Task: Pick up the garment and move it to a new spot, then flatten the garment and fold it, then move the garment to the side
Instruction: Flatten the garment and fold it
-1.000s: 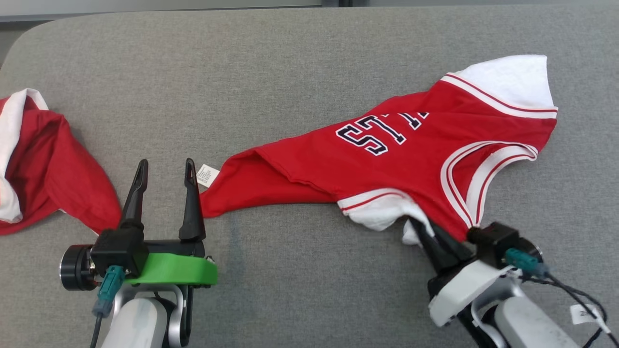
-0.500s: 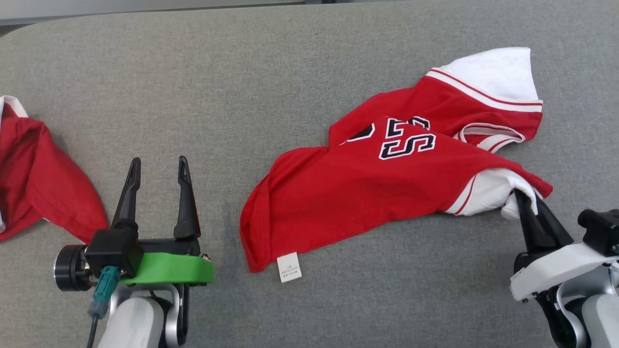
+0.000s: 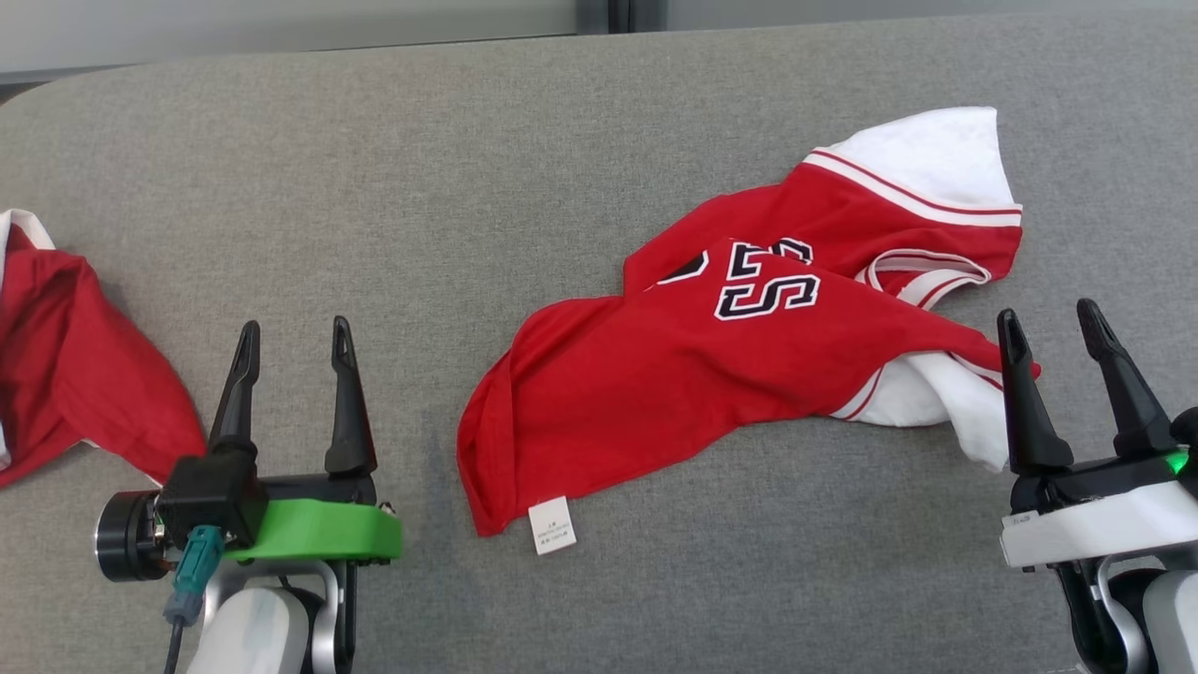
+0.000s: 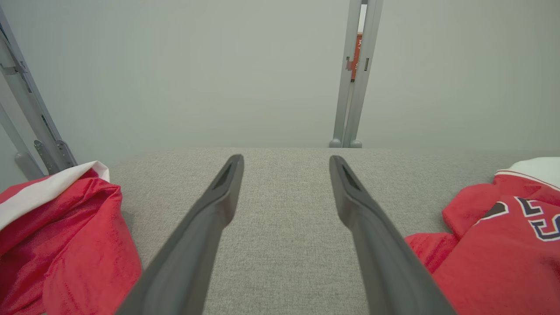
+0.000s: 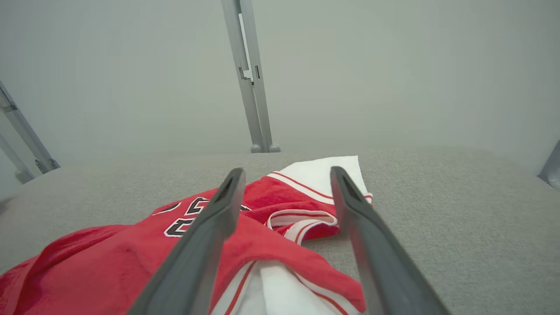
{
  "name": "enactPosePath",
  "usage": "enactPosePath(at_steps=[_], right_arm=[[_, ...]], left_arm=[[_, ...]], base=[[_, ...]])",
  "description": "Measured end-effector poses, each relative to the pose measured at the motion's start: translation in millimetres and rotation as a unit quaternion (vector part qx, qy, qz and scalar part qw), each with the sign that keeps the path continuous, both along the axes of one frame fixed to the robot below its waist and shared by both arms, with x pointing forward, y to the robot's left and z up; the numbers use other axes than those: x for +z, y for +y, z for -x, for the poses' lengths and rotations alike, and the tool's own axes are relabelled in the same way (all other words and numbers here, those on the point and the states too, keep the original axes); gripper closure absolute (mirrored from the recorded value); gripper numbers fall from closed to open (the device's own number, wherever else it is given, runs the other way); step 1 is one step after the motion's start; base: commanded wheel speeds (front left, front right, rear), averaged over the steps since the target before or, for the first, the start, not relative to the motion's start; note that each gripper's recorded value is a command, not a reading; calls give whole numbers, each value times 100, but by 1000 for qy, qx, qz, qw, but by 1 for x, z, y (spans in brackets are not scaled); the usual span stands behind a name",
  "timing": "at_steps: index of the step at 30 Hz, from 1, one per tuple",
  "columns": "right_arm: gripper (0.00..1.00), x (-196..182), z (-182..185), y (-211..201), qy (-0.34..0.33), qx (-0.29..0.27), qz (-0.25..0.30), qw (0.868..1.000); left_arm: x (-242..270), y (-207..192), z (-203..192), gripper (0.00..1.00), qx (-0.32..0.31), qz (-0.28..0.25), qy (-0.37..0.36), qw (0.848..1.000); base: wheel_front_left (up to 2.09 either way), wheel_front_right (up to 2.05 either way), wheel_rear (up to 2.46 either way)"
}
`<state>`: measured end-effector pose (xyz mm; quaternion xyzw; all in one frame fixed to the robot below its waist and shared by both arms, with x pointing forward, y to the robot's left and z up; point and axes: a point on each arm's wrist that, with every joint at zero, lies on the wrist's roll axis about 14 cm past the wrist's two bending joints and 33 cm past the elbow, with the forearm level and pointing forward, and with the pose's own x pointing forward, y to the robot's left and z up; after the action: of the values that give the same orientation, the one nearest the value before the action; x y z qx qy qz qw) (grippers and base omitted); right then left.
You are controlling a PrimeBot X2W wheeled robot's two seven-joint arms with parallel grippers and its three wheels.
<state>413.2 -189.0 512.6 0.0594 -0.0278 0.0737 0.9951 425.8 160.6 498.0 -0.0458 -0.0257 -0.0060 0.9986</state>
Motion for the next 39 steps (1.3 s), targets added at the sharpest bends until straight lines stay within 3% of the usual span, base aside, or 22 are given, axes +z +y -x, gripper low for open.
enactPosePath(at_steps=[5,21,25,29,35,39], right_arm=[[0,19,10,8,-24,6,4,1000],[0,23,25,16,-17,10,-4,1000],[0,17,24,17,-6,10,-5,1000],[0,7,24,17,9,9,-9,1000],[0,-6,26,11,30,-4,-15,999],[0,-13,27,7,40,-11,-15,999]], left_arm=[[3,-1,9,0,-3,-3,-2,1000],[3,-15,22,0,-28,2,14,999],[-28,-47,31,0,-85,12,91,992],[-75,-80,52,0,-135,24,193,972],[-125,-90,77,0,-139,30,293,945],[-133,-87,75,0,-130,33,298,945]], base=[[0,0,0],[0,0,0],[0,0,0],[0,0,0],[0,0,0],[0,0,0]])
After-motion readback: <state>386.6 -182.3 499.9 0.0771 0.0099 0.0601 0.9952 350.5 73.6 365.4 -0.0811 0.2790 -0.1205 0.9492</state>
